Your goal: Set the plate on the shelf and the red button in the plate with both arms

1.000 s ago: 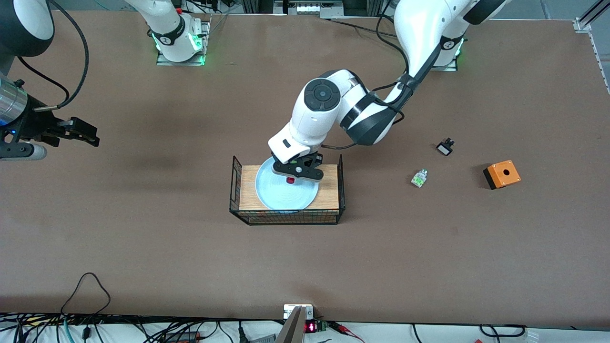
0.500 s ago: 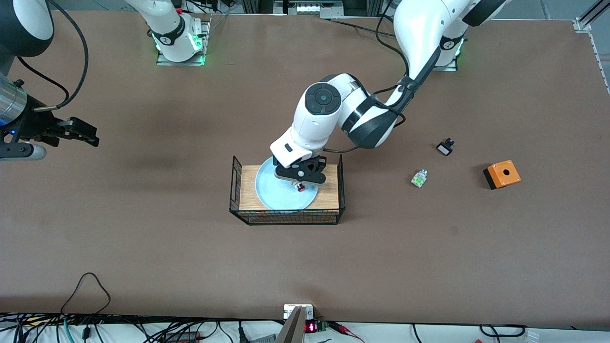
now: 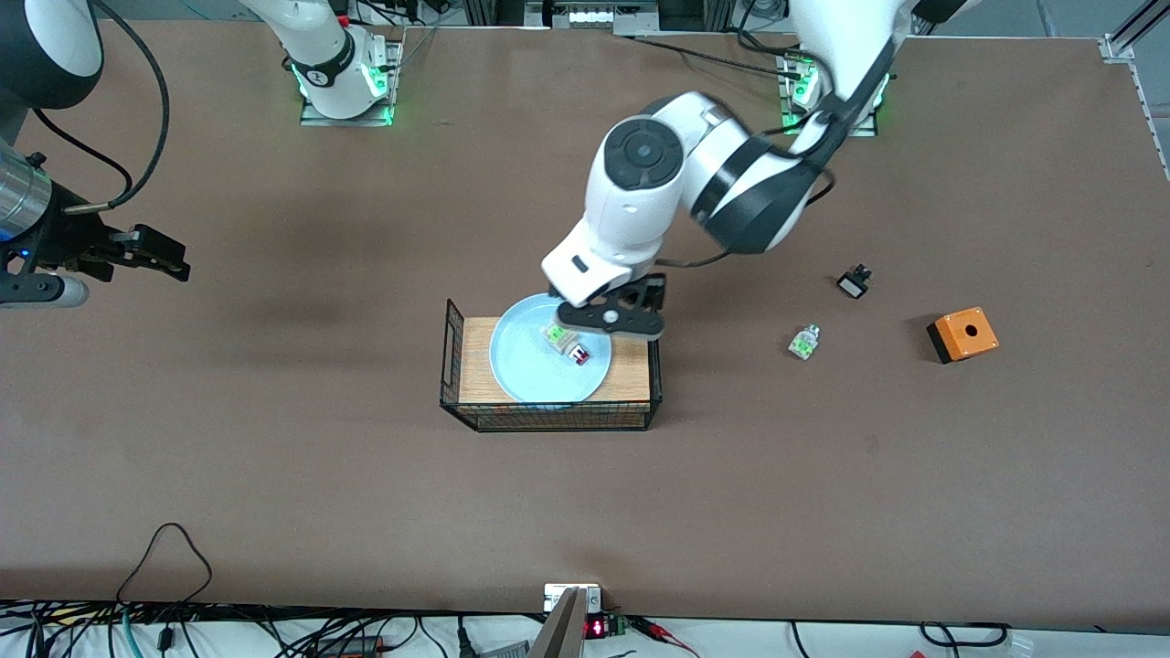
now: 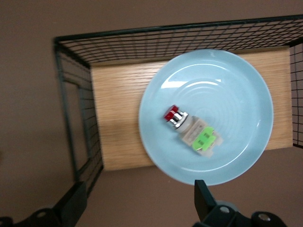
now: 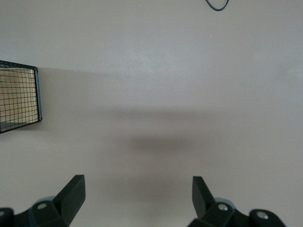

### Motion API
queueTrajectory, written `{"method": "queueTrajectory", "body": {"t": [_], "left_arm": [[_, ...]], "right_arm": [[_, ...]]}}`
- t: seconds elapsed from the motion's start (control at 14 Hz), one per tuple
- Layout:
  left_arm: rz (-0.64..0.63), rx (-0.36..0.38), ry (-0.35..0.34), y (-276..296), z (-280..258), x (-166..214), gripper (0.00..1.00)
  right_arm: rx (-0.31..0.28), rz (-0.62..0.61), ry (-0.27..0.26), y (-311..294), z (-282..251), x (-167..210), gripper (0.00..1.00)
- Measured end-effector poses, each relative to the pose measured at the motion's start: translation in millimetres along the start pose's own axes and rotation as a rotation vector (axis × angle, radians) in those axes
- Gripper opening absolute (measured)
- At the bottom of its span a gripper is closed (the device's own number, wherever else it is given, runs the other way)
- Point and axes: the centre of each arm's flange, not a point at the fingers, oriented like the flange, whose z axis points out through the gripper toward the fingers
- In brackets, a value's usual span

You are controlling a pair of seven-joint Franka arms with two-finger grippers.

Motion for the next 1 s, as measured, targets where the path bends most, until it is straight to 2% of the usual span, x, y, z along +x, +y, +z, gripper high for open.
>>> {"method": "queueTrajectory", "body": {"t": [0.29,0.5,1.0], "left_arm": [[-0.129,0.093,-0.047,-94.8,-77.2,10.3,1.0],[-0.212,0.129,-0.089,-183.7,-105.9,28.2,1.0],[-0.016,0.115,-0.165,-341.6,-125.9,50.7,1.0]], "right_arm": [[0.0,0.0,0.001,0.0,-0.1,0.1,1.0],[0.0,0.0,0.001,0.0,-0.1,0.1,1.0],[0.0,0.002,-0.001,1.7,0.1,-0.1,1.0]]}}
